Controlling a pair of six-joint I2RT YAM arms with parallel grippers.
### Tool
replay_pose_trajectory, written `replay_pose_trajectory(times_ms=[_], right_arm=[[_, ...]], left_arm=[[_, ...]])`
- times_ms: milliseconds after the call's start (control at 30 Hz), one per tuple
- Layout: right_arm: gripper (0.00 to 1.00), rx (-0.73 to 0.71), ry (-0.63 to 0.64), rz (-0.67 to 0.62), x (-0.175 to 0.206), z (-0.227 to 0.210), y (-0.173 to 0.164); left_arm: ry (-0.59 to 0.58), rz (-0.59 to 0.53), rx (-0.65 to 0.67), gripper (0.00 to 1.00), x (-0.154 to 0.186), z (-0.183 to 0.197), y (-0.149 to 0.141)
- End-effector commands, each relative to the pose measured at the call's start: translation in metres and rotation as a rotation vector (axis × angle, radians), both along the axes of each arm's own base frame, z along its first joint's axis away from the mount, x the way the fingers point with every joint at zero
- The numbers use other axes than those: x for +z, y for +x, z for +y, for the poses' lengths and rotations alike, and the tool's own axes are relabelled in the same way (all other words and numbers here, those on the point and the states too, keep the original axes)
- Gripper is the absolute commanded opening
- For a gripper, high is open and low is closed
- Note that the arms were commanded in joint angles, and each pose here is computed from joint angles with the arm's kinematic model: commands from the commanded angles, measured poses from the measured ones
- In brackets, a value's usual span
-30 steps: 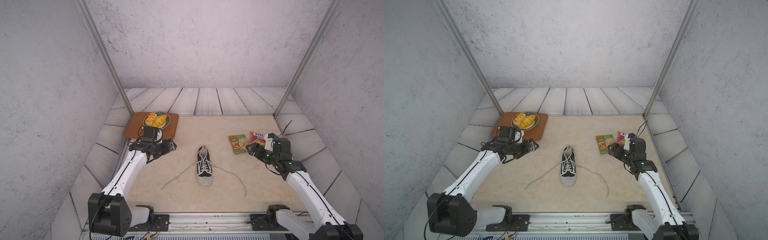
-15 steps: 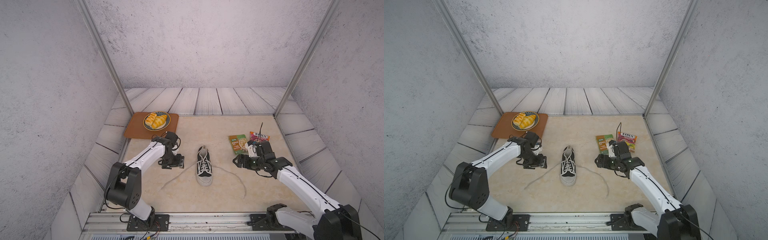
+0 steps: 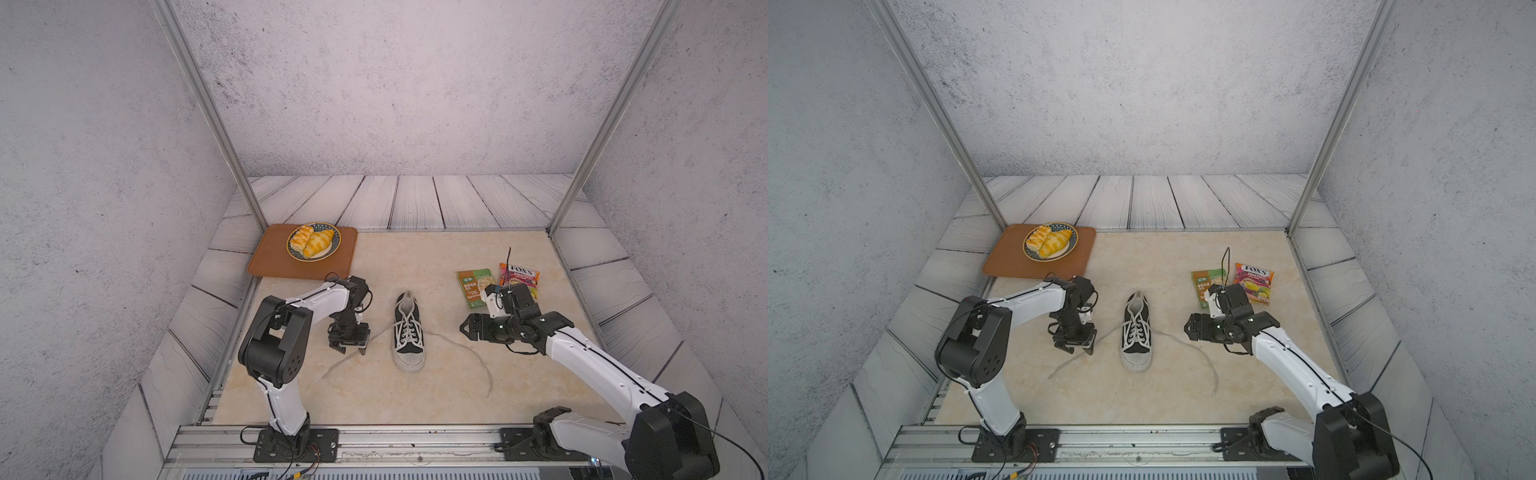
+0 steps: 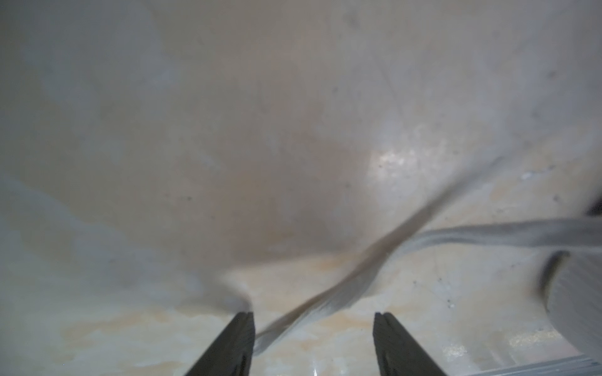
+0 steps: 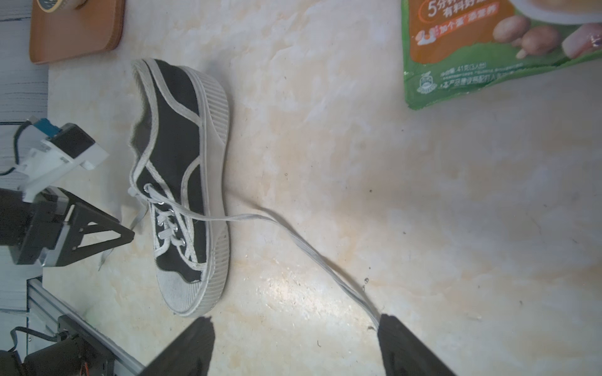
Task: Tie the shoes
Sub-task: Cross the shoelace with the shoelace.
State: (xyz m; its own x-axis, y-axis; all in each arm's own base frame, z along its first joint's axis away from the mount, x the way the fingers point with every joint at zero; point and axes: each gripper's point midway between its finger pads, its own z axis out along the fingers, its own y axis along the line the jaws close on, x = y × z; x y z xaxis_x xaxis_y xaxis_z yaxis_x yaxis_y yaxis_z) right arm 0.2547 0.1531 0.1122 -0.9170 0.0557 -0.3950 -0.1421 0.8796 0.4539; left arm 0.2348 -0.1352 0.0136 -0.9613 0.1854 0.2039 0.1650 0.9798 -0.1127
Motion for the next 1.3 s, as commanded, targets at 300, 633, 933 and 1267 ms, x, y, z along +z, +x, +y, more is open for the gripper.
replay_pose_trajectory(times_ms=[300,633,933,1267], right_arm=[[0.84,-0.015,-0.022,-0.019,0.004,-0.006,-0.004],[0.82,-0.098,-0.121,0.058,-0.020,-0.030,-0.021],[0.72,-0.143,-0.255,0.201,-0.067,-0.048,-0.037],[0.54,-0.091,-0.325,0.294,-0.102,-0.039,-0.047]], left_arm=[[0.054,0.095,-0.047,0.08,-0.014,0.003,-0.010],[-0.010,-0.115,-0.091,0.00,0.039,-0.016,0.009],[-0.206,-0.393,-0.151,0.00,0.133,-0.059,0.018],[-0.390,-0.455,-0.203,0.00,0.177,-0.093,0.001]])
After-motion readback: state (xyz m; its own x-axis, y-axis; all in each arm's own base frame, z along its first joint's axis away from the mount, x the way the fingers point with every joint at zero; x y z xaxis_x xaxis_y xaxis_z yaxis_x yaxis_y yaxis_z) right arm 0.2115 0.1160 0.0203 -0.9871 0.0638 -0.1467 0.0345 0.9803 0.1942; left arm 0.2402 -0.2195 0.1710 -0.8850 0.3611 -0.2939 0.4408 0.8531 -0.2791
